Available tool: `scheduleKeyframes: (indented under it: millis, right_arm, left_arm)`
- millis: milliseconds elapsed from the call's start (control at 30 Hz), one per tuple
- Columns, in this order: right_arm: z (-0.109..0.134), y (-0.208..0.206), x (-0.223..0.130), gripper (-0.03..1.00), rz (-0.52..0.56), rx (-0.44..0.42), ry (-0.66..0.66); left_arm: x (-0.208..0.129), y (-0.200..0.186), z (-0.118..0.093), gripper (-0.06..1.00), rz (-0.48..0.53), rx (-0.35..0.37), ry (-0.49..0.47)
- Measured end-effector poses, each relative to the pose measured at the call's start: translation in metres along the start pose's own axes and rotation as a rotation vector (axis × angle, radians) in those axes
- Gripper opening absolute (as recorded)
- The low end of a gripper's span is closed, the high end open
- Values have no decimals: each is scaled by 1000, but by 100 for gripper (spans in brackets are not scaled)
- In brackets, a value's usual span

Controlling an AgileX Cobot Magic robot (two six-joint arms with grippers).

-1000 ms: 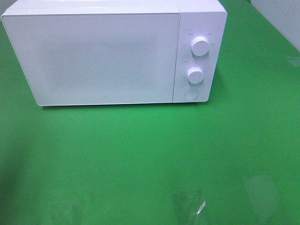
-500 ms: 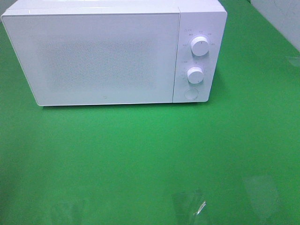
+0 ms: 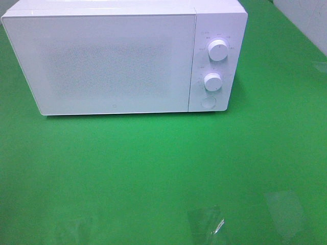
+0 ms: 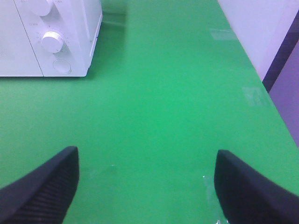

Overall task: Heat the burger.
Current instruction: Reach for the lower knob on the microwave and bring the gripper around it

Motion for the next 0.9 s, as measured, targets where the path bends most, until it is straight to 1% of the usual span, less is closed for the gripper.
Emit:
scheduleKeyframes:
  millis: [67,100,133,167,200,233,267,300,333,367,400,433,500,900]
  right_arm:
    - [0,0,0,76,0,0,0]
    - [0,0,0,76,0,0,0]
    - [0,0,0,76,0,0,0]
    - [0,0,0,76,0,0,0]
    - [0,0,0,76,0,0,0]
    - [0,0,0,76,0,0,0]
    - [0,0,0,76,0,0,0]
    - [0,0,0,76,0,0,0]
    - [0,0,0,76,0,0,0]
    - [0,0,0,76,0,0,0]
    - [0,0,0,76,0,0,0]
    - [0,0,0,76,0,0,0]
    - [0,0,0,76,0,0,0]
    - [0,0,0,76,0,0,0]
  left_arm:
    - [-4,-8,0,99,-58,1,1]
    - [-4,-8,0,99,-58,1,1]
    - [-7,-13,-1,99,-96,9,-6]
    - [-7,-13,-1,99,-96,9,-6]
    - [-11,-19,0,99,-144,29,-20]
    - [-11,-19,0,99,-144,29,-20]
    - [-13,-22,0,99,-169,42,-28]
    - [-18,-27,-1,99,-214,68,-44]
    - [-18,-27,-1,99,-214,68,-44]
    - [-22,-32,-1,99,-254,84,-52]
    - [-22,-32,-1,99,-254,84,-52]
    - [-25,-36,-2,99,-291,92,-53]
    - [-27,-38,-2,99,-305,92,-52]
    - [-27,-37,-2,99,-304,92,-52]
Point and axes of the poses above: a point on each arm's last joint axis where the gripper is mounted, y pointing out along that axis toward the gripper, z along the wrist's bending axis when the last joint is at zero, x = y × z, the point moved 1 cm from there along y, pointing out along that axis toward the gripper, and after that the axes turned 5 degrees about y, right-handed, at the moved point
